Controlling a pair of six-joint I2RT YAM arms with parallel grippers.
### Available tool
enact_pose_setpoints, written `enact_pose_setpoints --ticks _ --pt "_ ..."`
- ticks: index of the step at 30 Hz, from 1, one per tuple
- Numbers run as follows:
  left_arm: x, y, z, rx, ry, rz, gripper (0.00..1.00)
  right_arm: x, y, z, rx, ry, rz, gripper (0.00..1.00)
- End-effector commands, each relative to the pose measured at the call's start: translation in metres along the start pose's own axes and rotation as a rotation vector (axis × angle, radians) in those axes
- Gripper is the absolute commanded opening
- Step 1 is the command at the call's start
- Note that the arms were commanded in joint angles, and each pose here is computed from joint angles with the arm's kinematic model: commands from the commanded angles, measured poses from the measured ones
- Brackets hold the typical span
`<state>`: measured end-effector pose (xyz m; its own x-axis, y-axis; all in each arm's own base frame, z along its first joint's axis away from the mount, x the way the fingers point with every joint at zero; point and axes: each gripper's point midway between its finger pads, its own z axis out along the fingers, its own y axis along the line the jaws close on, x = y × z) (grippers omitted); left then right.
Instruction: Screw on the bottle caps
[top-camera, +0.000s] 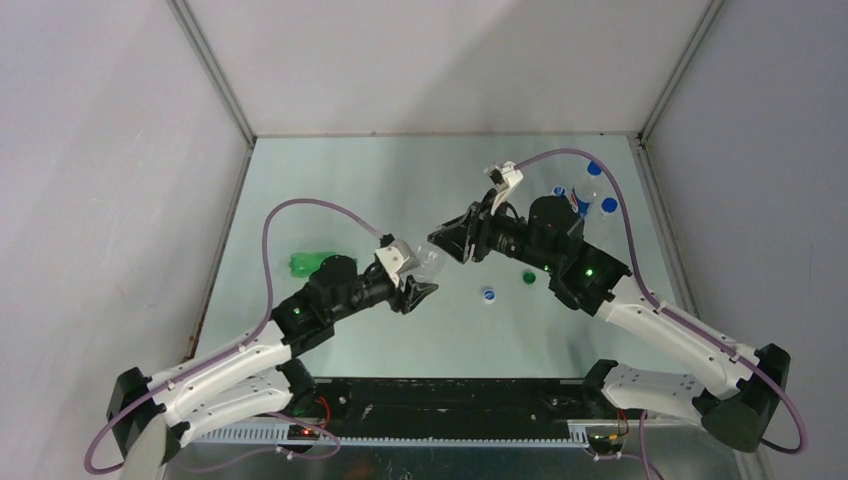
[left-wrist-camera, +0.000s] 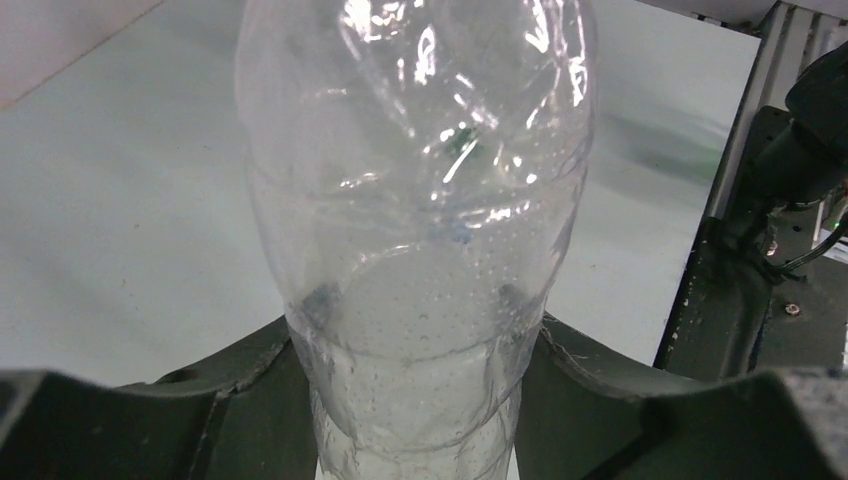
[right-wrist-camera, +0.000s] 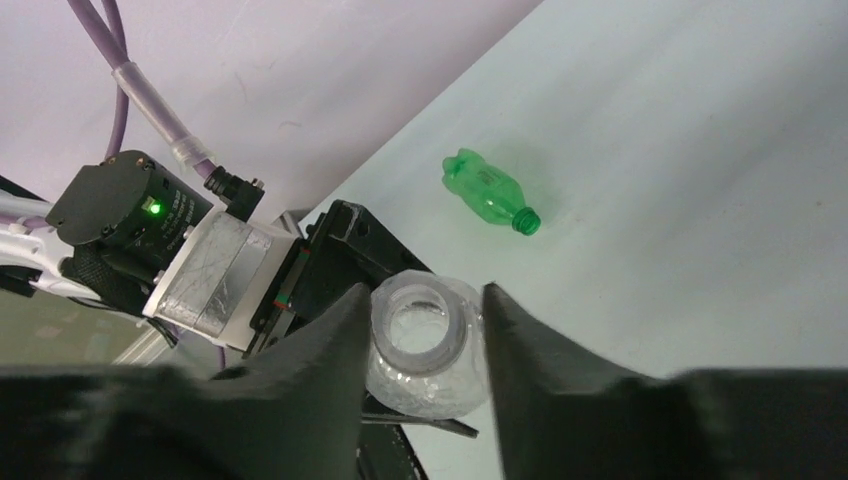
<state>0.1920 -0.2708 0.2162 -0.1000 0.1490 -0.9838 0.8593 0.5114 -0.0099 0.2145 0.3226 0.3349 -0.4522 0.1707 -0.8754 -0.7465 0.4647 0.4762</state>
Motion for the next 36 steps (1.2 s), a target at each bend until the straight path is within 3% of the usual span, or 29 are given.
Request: enact_pose_setpoints --ticks 1,5,9,15,17,19,24,31,36 --pt "-0.008 0.002 -0.004 0.002 -0.064 0.098 0.55 -0.021 0.014 -0.015 -0.02 -0.053 -0.016 0.62" --pt "-0.004 0.006 -0.008 -0.016 -0.063 0.145 0.56 -0.021 0.007 -0.025 0.018 -0.05 -0.012 0.85" --pt "-0.002 0.013 -0.013 -0.051 -0.067 0.179 0.53 -0.014 -0.012 -0.04 0.108 -0.014 0.008 0.91" --pt "-0.003 0.015 -0.024 -0.069 -0.087 0.248 0.43 0.02 -0.08 -0.075 0.423 0.131 0.122 0.93" --pt "-0.007 0.016 -0.031 -0.075 -0.114 0.277 0.31 0.048 -0.101 -0.09 0.531 0.244 0.164 0.92" --pt "-0.009 0.017 -0.034 -0.088 -0.132 0.294 0.26 0.069 -0.118 -0.098 0.622 0.331 0.177 0.93" --pt "-0.015 0.031 -0.042 -0.178 -0.162 0.277 0.26 0.119 -0.15 -0.099 0.765 0.513 0.2 0.92" --pt "-0.024 0.045 -0.051 -0.27 -0.178 0.252 0.25 0.167 -0.183 -0.071 0.837 0.602 0.217 0.91" --pt "-0.037 0.052 -0.059 -0.322 -0.193 0.219 0.25 0.203 -0.207 -0.057 0.903 0.679 0.234 0.84"
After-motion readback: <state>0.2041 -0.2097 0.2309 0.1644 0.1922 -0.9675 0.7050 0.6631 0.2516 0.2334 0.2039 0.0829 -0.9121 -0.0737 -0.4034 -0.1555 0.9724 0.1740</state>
